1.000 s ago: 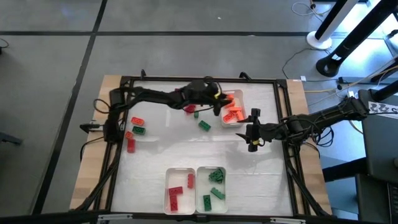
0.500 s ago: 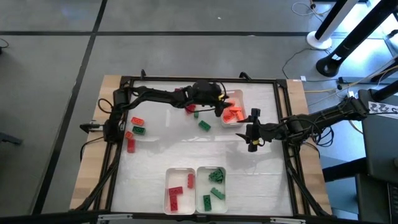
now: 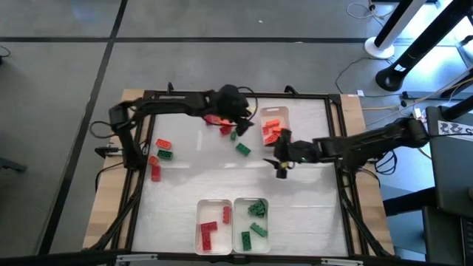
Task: Sort blocks
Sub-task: Put the green game piece into the bottom right white bin
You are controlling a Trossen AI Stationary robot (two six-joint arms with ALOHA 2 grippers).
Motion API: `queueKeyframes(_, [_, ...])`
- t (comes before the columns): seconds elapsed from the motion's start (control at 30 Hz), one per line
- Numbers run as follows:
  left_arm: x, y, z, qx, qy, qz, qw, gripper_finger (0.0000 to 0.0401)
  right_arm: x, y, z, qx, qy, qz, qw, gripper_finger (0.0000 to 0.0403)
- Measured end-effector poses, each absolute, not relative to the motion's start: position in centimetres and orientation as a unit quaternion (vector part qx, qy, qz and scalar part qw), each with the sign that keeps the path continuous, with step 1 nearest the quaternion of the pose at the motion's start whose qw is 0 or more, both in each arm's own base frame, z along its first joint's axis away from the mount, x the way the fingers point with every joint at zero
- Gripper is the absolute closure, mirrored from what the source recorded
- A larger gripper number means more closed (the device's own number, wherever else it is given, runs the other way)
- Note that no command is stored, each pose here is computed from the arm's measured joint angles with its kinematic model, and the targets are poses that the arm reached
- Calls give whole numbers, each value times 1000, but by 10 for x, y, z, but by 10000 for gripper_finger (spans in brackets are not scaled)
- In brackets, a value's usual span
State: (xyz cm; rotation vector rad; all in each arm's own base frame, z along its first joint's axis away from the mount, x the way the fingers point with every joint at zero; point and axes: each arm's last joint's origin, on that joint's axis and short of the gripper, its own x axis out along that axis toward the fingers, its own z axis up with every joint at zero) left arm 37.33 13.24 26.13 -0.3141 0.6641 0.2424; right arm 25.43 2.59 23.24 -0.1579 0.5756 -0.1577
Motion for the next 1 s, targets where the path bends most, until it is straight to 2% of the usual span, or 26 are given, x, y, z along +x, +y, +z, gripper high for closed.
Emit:
queueKeyframes(0.17, [337,116,283,-142,406,117,895,196,281,6,212,-47,288,-62,954,150])
queueKeyframes(0.33, [308,98,304,-122,448,157,871,212,308,-9,202,-35,314,-69,946,150])
queueKeyframes(0.67, [265,65,338,-109,461,198,858,225,362,-30,187,-17,407,-67,911,150])
queueKeyframes(1.0, [216,30,353,-105,465,244,845,226,384,-49,165,5,470,-73,879,150])
